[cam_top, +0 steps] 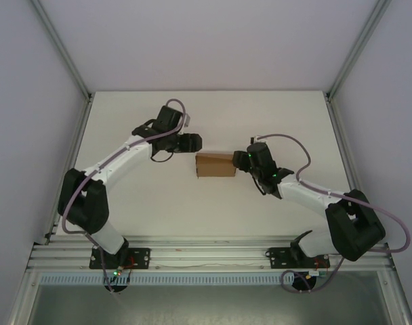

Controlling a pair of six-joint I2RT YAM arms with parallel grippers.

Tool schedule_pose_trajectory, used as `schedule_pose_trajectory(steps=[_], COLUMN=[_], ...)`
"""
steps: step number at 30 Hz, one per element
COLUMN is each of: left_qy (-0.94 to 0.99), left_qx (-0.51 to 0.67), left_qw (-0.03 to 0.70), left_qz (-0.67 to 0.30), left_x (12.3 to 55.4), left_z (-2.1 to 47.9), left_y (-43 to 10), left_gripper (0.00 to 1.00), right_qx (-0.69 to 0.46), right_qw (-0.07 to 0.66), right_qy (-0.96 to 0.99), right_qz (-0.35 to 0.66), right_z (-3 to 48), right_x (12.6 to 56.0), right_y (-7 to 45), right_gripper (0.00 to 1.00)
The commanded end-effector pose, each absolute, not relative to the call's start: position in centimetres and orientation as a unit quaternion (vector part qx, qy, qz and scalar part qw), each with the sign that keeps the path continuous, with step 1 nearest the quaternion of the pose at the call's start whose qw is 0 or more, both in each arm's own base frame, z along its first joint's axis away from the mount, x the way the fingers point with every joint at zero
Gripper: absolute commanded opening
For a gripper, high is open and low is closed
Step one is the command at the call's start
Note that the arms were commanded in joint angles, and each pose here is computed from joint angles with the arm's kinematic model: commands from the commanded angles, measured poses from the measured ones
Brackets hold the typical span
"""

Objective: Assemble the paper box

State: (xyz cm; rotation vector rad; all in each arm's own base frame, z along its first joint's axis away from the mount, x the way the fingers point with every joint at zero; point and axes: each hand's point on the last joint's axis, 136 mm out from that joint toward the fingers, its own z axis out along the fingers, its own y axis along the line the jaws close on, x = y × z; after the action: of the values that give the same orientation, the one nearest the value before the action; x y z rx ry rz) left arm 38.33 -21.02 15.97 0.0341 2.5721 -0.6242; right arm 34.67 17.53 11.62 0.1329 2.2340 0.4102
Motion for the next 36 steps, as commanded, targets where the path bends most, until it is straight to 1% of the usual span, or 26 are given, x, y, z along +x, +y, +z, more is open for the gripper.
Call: schedule_pose_trajectory(steps=[1,2,3,7,11,12,15,23,25,26,27,28,31,32,34,36], left_qy=[0.945,0.946,0.947,0.95,0.944,0.945,0.955,0.956,0.958,0.958,0.957,0.955,0.954,0.953,0.95,0.951], left_qx=[0.007,0.005,-0.001,-0.011,-0.016,-0.018,-0.028,-0.03,-0.029,-0.027,-0.025,-0.022,-0.014,-0.01,-0.005,0.001], left_qw=[0.207,0.198,0.191,0.162,0.15,0.147,0.14,0.134,0.14,0.142,0.145,0.15,0.152,0.15,0.149,0.154], left_qz=[-0.253,-0.258,-0.258,-0.268,-0.294,-0.291,-0.261,-0.258,-0.248,-0.249,-0.251,-0.253,-0.257,-0.264,-0.275,-0.267], left_x=[38.0,37.8,37.7,36.7,35.4,35.0,33.9,30.3,29.8,29.6,29.4,29.4,29.1,28.9,28.4,28.2], left_z=[13.3,12.4,11.7,9.0,7.4,7.0,5.0,0.3,-0.8,-1.2,-1.4,-1.7,-2.3,-2.4,-2.6,-2.8], left_y=[-21.7,-21.6,-21.3,-21.0,-21.3,-21.2,-19.8,-18.4,-17.8,-17.8,-17.7,-17.7,-17.8,-18.1,-18.4,-18.2], left_gripper=[0.59,0.51,0.47,0.36,0.34,0.32,0.32,0.31,0.26,0.25,0.25,0.21,0.15,0.15,0.14,0.13], right_qx=[0.035,0.035,0.035,0.034,0.037,0.037,0.039,0.023,0.015,0.011,0.002,0.009,0.011,0.006,-0.007,-0.019], right_qw=[0.322,0.32,0.32,0.314,0.303,0.301,0.298,0.282,0.279,0.281,0.283,0.288,0.303,0.312,0.319,0.315], right_qy=[0.943,0.944,0.944,0.946,0.949,0.95,0.95,0.954,0.955,0.954,0.952,0.95,0.941,0.937,0.933,0.934], right_qz=[0.079,0.077,0.076,0.074,0.076,0.078,0.084,0.097,0.098,0.104,0.113,0.119,0.15,0.158,0.163,0.165], right_z=[4.9,4.7,4.7,4.3,3.3,3.1,2.1,-0.8,-1.7,-2.0,-2.3,-2.3,-1.1,-0.8,-0.7,-0.9], right_x=[30.9,30.8,30.8,30.6,30.0,30.0,29.6,27.9,27.4,27.4,27.3,27.5,28.4,28.5,28.3,27.8], right_y=[14.7,14.7,14.6,14.6,14.5,14.5,14.5,14.2,14.1,14.3,14.6,14.8,16.0,16.2,16.3,16.3], right_gripper=[0.58,0.59,0.59,0.59,0.59,0.59,0.58,0.55,0.54,0.54,0.53,0.52,0.48,0.46,0.4,0.37])
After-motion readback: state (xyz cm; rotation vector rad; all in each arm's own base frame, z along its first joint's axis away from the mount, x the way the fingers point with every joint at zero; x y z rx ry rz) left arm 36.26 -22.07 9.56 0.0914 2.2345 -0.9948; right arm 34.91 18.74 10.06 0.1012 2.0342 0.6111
